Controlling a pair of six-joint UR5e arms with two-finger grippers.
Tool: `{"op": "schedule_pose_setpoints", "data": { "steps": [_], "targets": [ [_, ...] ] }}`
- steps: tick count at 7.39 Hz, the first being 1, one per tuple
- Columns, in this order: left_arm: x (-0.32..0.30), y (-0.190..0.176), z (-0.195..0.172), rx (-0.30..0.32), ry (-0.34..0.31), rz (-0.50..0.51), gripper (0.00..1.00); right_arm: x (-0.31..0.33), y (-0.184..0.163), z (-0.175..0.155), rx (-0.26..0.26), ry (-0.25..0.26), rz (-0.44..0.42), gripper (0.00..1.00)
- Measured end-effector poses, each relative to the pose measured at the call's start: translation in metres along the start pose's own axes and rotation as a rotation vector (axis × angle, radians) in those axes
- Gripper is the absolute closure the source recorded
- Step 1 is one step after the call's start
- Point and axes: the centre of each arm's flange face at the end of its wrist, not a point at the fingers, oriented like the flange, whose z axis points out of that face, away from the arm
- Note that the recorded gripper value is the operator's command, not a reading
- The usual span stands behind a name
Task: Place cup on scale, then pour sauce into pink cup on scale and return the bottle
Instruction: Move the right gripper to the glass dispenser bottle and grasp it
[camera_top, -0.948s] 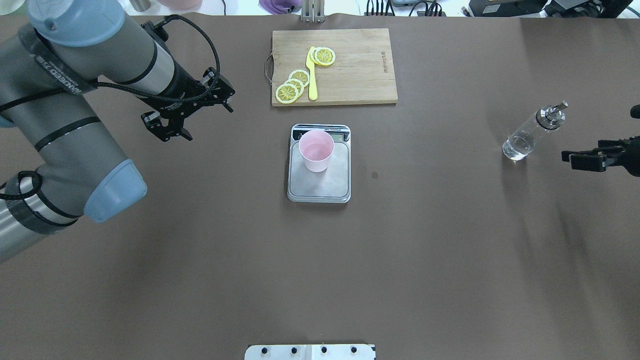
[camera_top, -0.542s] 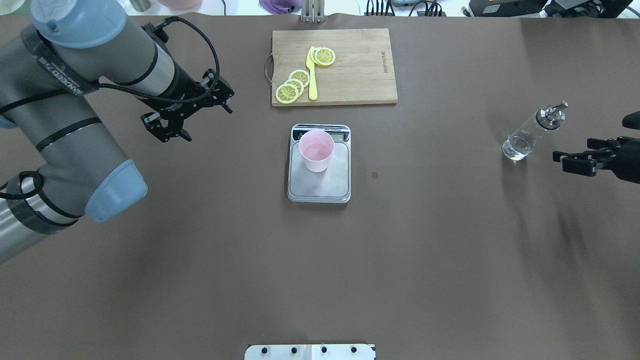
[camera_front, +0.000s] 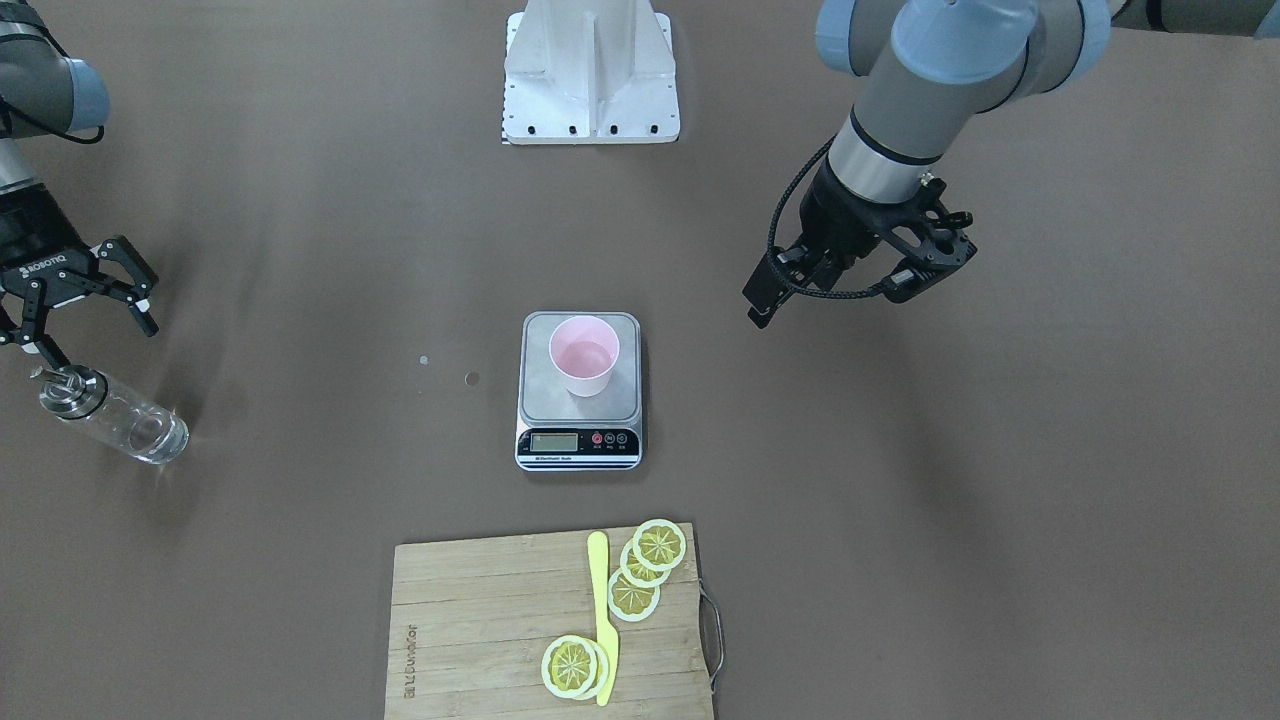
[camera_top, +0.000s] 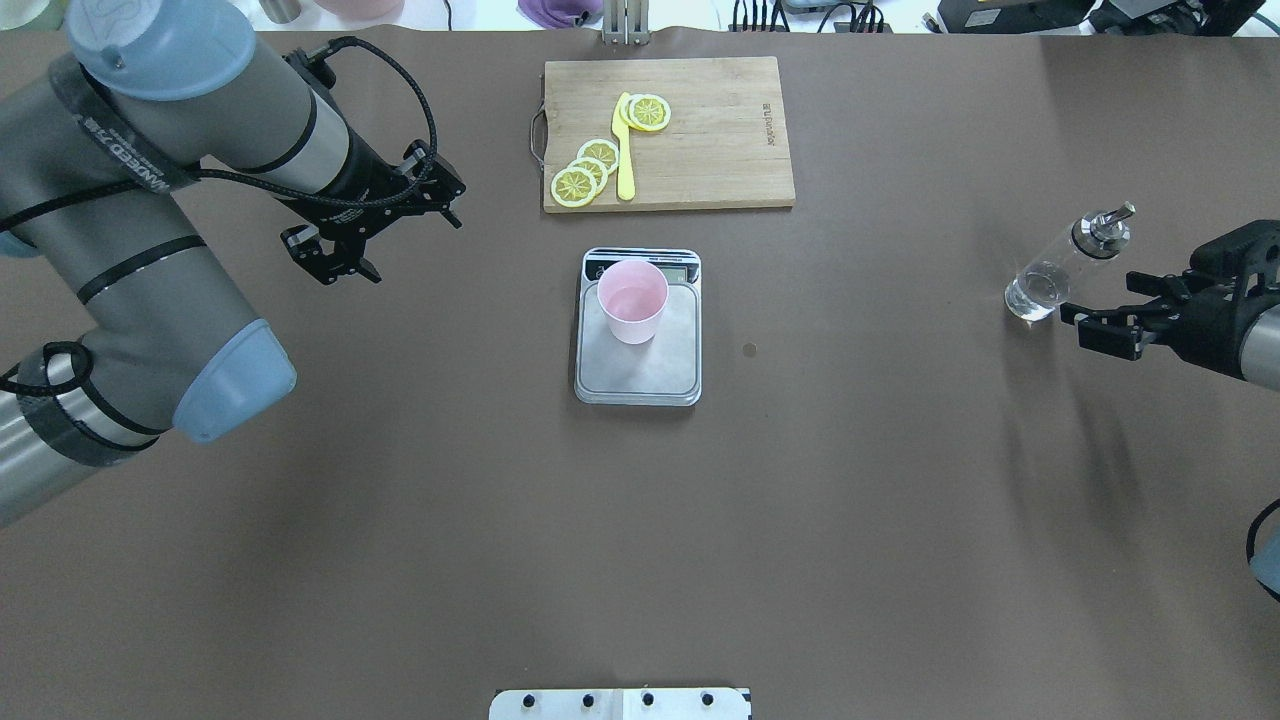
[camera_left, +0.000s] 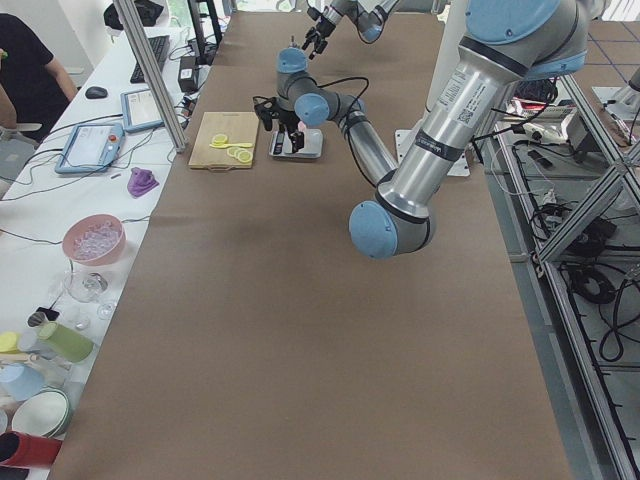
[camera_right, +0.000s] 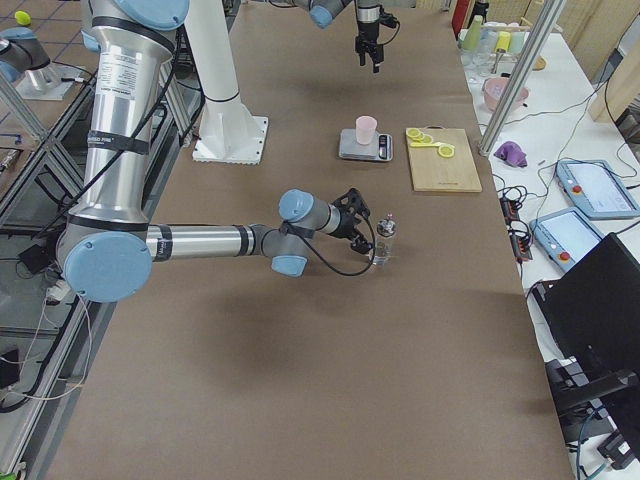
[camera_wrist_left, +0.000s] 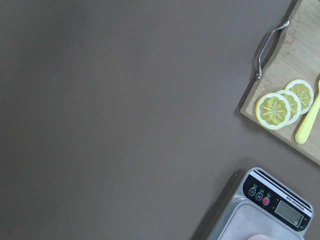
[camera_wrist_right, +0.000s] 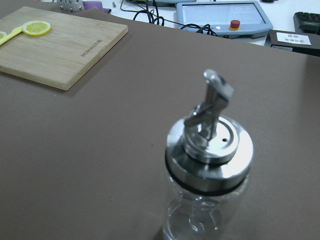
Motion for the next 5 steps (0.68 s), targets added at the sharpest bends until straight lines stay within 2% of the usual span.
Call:
{"op": "schedule_pose_setpoints", "data": {
  "steps": [2,5],
  "targets": [
    [-0.001,-0.002,0.003,0.001,-0.005,0.011,0.01,0.014,0.011,0.009,0.035,0.038,-0.04,0.01],
    [-0.006,-0.006,0.008,0.002,-0.018,0.007,0.01,0.001,-0.001,0.023,0.086,0.045,-0.049,0.01]
  ]
}}
